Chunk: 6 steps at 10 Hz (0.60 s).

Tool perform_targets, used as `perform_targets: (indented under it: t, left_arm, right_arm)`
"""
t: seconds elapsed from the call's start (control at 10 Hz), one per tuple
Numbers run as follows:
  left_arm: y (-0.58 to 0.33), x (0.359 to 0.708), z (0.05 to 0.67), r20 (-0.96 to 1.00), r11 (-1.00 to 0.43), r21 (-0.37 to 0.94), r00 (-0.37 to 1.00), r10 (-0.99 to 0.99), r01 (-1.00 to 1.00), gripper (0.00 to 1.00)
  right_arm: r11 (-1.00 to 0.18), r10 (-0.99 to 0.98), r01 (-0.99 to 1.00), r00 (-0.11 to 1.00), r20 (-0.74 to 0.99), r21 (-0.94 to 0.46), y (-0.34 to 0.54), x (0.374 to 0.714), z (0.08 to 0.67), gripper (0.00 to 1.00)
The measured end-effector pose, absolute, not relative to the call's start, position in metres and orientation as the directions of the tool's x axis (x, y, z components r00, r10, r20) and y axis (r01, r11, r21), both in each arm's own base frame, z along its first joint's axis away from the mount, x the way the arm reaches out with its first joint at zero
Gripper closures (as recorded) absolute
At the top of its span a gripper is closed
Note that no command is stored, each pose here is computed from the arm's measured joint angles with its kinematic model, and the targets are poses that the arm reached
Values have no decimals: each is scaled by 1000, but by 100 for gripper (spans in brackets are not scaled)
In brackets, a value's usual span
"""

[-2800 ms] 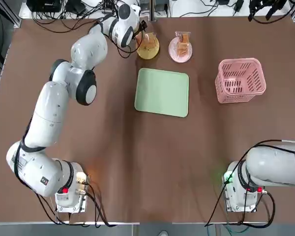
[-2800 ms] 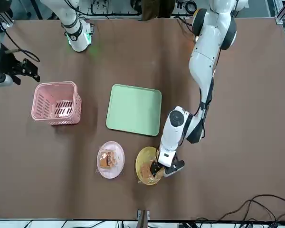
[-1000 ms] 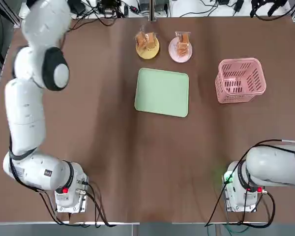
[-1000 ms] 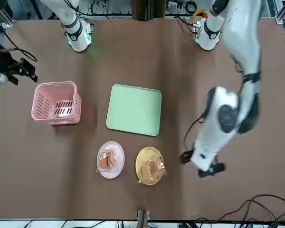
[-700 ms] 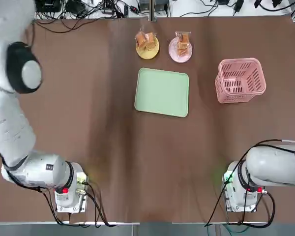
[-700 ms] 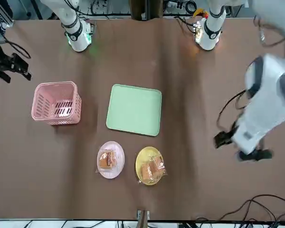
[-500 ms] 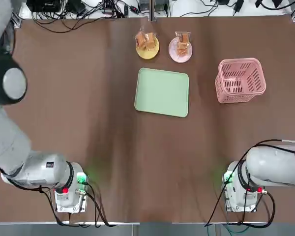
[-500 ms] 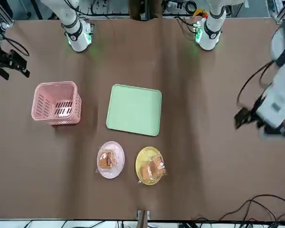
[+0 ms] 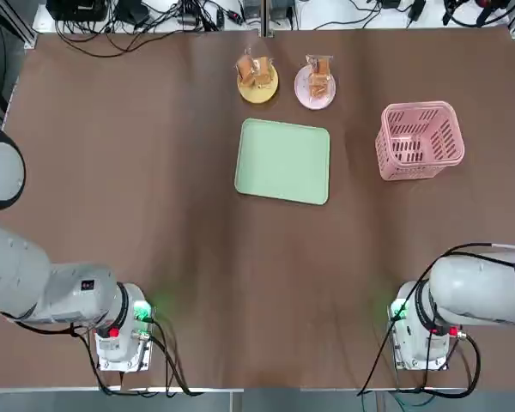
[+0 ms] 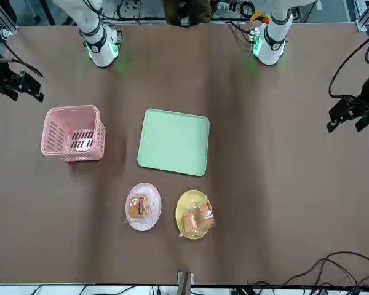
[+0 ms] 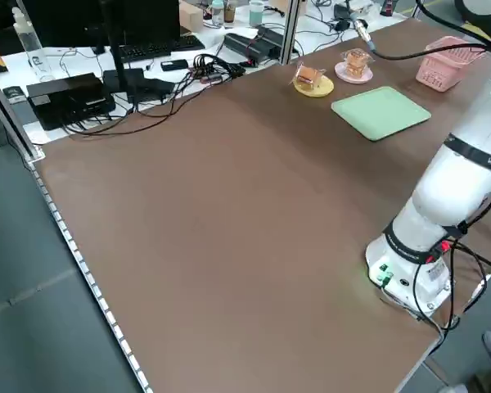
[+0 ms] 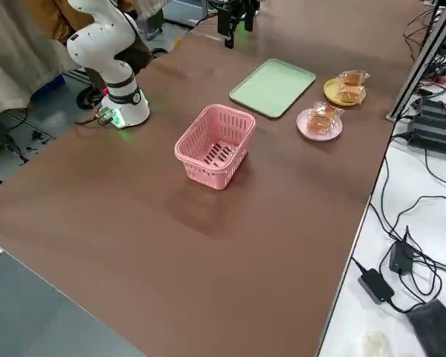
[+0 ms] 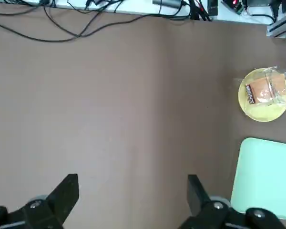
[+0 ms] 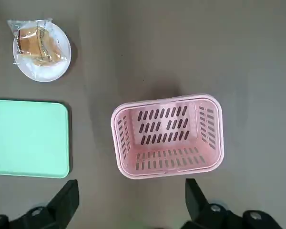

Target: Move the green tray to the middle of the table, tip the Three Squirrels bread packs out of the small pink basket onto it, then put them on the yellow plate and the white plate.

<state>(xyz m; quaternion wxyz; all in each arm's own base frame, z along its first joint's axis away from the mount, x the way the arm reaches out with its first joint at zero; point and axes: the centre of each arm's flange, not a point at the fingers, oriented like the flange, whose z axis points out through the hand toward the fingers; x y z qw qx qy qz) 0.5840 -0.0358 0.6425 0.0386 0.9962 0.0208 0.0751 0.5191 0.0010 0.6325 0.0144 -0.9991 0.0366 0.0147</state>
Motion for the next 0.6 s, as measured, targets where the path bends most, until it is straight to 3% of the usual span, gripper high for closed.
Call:
perform_targets:
  t: [0.6]
  left_arm:
    - [-57,591,607,168,-1000,7,986,-13,-14,0]
  right_arm:
    - [-998,-48,-49,999,-9,-29,11,520,641,1]
